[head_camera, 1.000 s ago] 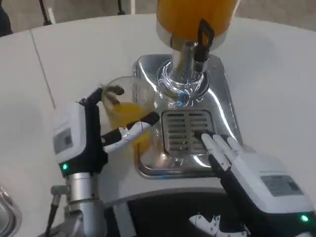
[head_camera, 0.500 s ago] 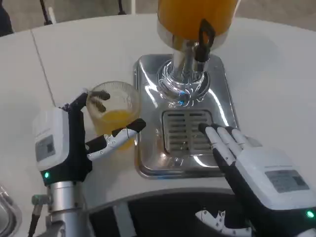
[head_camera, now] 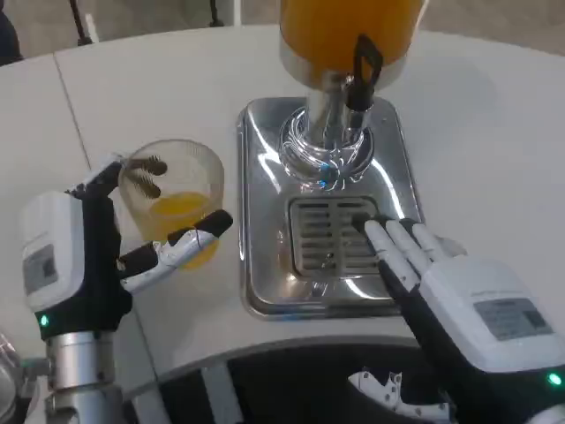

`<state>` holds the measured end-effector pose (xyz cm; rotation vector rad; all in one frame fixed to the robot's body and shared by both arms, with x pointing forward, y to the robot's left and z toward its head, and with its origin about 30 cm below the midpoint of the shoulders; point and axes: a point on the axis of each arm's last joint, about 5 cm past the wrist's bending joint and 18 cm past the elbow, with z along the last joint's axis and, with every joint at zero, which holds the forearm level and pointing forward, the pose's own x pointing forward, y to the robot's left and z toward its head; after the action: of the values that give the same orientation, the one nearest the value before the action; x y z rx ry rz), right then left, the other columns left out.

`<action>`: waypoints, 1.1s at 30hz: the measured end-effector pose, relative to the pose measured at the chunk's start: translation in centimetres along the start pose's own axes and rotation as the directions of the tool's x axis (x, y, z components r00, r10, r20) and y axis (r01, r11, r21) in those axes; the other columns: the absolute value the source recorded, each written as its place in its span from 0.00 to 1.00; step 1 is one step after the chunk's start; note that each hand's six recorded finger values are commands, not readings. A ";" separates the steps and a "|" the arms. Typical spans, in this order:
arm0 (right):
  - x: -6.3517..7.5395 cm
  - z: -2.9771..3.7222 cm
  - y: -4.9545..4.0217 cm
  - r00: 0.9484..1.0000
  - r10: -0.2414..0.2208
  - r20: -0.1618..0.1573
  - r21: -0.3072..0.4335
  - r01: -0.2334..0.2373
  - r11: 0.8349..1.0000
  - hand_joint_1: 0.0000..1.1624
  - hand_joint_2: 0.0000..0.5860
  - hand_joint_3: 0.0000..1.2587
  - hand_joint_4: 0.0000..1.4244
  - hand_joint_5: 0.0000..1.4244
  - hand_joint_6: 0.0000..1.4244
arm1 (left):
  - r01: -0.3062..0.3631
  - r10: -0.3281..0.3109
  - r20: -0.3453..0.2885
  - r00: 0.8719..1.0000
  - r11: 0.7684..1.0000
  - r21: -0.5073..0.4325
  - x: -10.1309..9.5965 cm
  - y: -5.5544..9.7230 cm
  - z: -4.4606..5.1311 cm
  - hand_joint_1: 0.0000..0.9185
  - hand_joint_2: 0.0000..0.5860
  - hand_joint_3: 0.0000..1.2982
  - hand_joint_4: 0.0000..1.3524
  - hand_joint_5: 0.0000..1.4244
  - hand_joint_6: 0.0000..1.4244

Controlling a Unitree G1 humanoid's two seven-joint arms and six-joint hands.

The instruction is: Grasp the cup under the faucet to collect the drink, then remove the cup.

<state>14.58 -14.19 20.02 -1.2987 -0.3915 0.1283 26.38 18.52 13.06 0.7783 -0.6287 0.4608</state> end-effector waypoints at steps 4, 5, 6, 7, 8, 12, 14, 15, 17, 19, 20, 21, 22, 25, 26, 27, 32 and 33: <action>0.1 -0.06 -0.11 1.000 -0.005 0.005 -0.007 0.005 1.000 0.53 0.57 0.00 0.00 0.00 0.05 | -0.003 0.003 0.004 1.000 1.000 -0.004 -0.3 0.5 0.10 0.64 0.00 0.78 0.93 0.99 1.00; 0.0 -0.13 -0.15 1.000 -0.005 0.004 -0.013 0.005 1.000 0.53 0.57 0.00 0.00 0.00 0.05 | -0.004 0.004 0.006 1.000 1.000 -0.005 -0.4 0.7 0.15 0.64 0.00 0.78 0.93 0.99 1.00; 0.0 -0.21 -0.19 1.000 -0.005 0.005 -0.023 0.005 1.000 0.53 0.57 0.00 0.00 0.00 0.05 | -0.005 0.005 0.008 1.000 1.000 -0.006 -0.5 0.9 0.18 0.64 0.00 0.78 0.93 0.99 1.00; 0.0 -0.25 -0.22 1.000 -0.005 0.006 -0.032 0.005 0.999 0.53 0.57 0.00 0.00 0.00 0.04 | -0.005 0.005 0.008 1.000 1.000 -0.007 -0.7 1.1 0.20 0.64 0.00 0.78 0.93 0.99 1.00; 0.0 -0.26 -0.22 1.000 -0.009 0.007 -0.039 0.009 0.999 0.53 0.58 0.00 0.00 0.00 0.04 | -0.003 0.003 0.009 1.000 1.000 -0.009 -0.8 1.2 0.24 0.64 0.00 0.78 0.93 0.99 1.00; -0.4 -0.11 -0.22 0.999 -0.049 -0.016 -0.092 0.047 0.995 0.51 0.59 0.00 0.00 0.00 0.02 | 0.004 -0.004 0.017 1.000 1.000 -0.016 -1.4 1.7 0.52 0.64 0.00 0.78 0.93 0.99 1.00; -0.6 -0.16 -0.13 0.999 -0.048 -0.023 -0.101 0.045 0.994 0.51 0.59 0.00 0.00 0.00 0.01 | 0.007 -0.006 0.024 1.000 1.000 -0.022 -1.7 2.0 0.74 0.64 0.00 0.77 0.92 0.99 1.00; -0.6 -0.18 -0.09 0.999 -0.046 -0.023 -0.103 0.043 0.994 0.51 0.59 0.00 0.00 0.00 0.01 | 0.007 -0.007 0.027 1.000 1.000 -0.024 -1.8 2.1 0.81 0.64 0.00 0.77 0.92 0.99 1.00; -0.9 -0.21 0.08 0.999 -0.039 -0.024 -0.108 0.036 0.994 0.51 0.59 0.00 0.00 0.00 0.01 | 0.020 -0.019 0.034 0.999 0.999 -0.029 -2.4 2.5 1.06 0.64 0.00 0.77 0.92 0.99 1.00; -1.0 -0.19 0.17 0.999 -0.037 -0.026 -0.110 0.034 0.993 0.51 0.59 0.00 0.00 0.00 0.01 | 0.028 -0.026 0.035 0.999 0.999 -0.031 -2.8 2.8 1.17 0.64 0.00 0.77 0.92 0.99 1.00; -1.0 -0.17 0.23 0.999 -0.037 -0.030 -0.114 0.033 0.993 0.50 0.59 0.00 0.00 0.00 0.01 | 0.032 -0.031 0.035 0.999 0.999 -0.033 -3.1 2.9 1.25 0.64 0.00 0.77 0.92 0.99 1.00; -1.1 -0.10 0.32 0.999 -0.035 -0.039 -0.122 0.030 0.992 0.50 0.59 0.00 0.00 0.00 0.01 | 0.038 -0.037 0.036 0.999 0.999 -0.037 -3.5 3.1 1.40 0.64 0.00 0.77 0.92 0.99 1.00; -1.1 -0.03 0.38 0.998 -0.036 -0.046 -0.127 0.030 0.991 0.50 0.59 0.00 0.00 0.00 0.01 | 0.043 -0.042 0.034 0.999 0.998 -0.041 -3.8 3.2 1.48 0.64 0.00 0.77 0.92 0.99 1.00; -1.2 0.17 0.46 0.997 -0.042 -0.066 -0.142 0.032 0.989 0.50 0.60 0.00 0.00 0.00 0.01 | 0.052 -0.051 0.032 0.998 0.997 -0.051 -4.3 3.3 1.80 0.65 0.00 0.77 0.92 0.99 1.00; -1.2 0.22 0.45 0.997 -0.044 -0.069 -0.140 0.034 0.990 0.50 0.60 0.00 0.00 0.00 0.01 | 0.055 -0.053 0.036 0.998 0.997 -0.054 -4.4 3.4 1.91 0.65 0.00 0.77 0.92 0.99 1.00; -1.5 0.31 0.36 0.996 -0.047 -0.071 -0.138 0.037 0.990 0.50 0.60 0.00 0.00 0.00 0.01 | 0.057 -0.055 0.043 0.998 0.997 -0.058 -4.5 3.6 2.09 0.65 0.00 0.77 0.92 0.99 1.00; -2.2 0.49 0.31 0.996 -0.057 -0.074 -0.133 0.046 0.990 0.49 0.61 0.00 0.00 0.00 0.00 | 0.068 -0.062 0.075 0.995 0.995 -0.076 -5.3 4.3 2.67 0.65 0.00 0.77 0.92 0.99 1.00; -2.4 0.54 0.36 0.996 -0.057 -0.072 -0.133 0.047 0.990 0.49 0.61 0.00 0.00 0.00 0.00 | 0.073 -0.066 0.083 0.994 0.994 -0.081 -5.6 4.5 2.83 0.65 0.00 0.77 0.92 0.99 1.00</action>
<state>12.20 -14.35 19.29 -1.4173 -0.3732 0.0089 18.66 18.36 13.12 0.7395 -0.6888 0.3387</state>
